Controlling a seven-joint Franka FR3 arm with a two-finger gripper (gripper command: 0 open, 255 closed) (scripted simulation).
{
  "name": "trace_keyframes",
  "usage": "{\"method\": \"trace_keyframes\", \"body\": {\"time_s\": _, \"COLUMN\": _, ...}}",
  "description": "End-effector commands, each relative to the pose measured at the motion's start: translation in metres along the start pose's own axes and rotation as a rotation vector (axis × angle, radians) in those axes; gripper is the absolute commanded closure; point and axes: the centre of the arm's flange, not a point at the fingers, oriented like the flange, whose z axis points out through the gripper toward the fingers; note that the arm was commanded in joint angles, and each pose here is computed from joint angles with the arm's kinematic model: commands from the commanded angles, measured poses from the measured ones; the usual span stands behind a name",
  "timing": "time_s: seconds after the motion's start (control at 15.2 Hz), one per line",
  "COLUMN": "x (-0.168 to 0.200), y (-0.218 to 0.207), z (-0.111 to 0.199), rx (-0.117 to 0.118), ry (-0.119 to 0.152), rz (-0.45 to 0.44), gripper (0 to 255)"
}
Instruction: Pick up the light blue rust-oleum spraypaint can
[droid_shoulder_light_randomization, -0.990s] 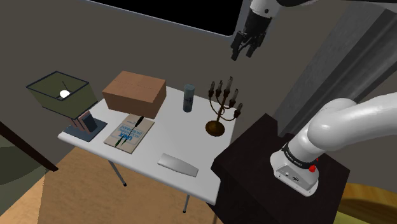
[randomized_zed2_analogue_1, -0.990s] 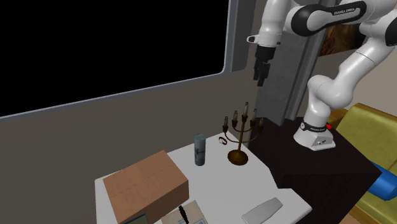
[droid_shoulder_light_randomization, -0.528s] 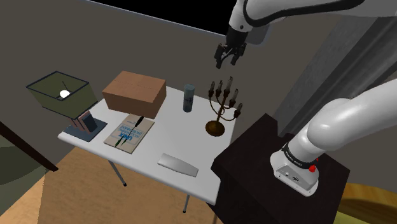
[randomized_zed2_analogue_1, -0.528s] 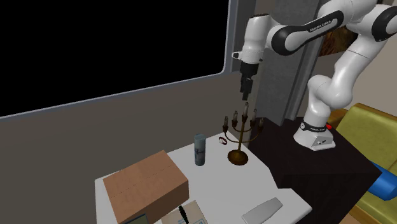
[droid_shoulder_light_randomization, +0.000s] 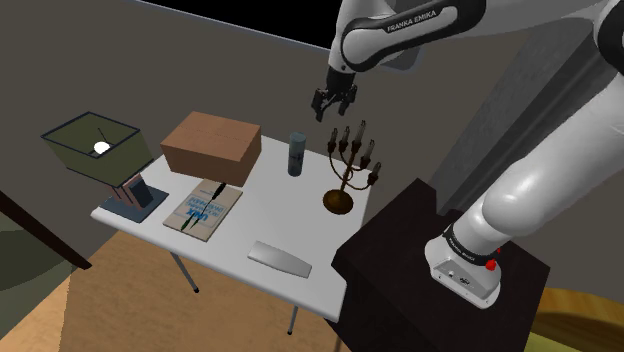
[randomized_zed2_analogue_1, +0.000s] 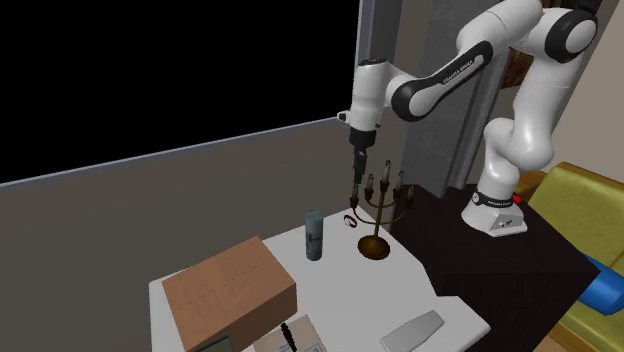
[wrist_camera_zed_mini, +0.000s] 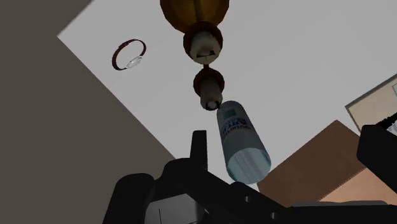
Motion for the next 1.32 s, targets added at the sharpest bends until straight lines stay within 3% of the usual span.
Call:
{"method": "trace_keyframes", "body": {"time_s": 0.0, "x": 0.016, "y": -0.003, "z": 0.022, "rx": -0.005, "ry": -0.004, "rz": 0.004, "gripper": 0}}
{"method": "trace_keyframes", "body": {"time_s": 0.86, "x": 0.122, "y": -0.021, "z": 0.161, "rx": -0.04, "ry": -0.036, "rz": 0.028, "gripper": 0}}
{"method": "trace_keyframes", "body": {"time_s": 1.25, "x": 0.123, "y": -0.02, "z": 0.191, "rx": -0.04, "ry": -0.037, "rz": 0.029, "gripper": 0}}
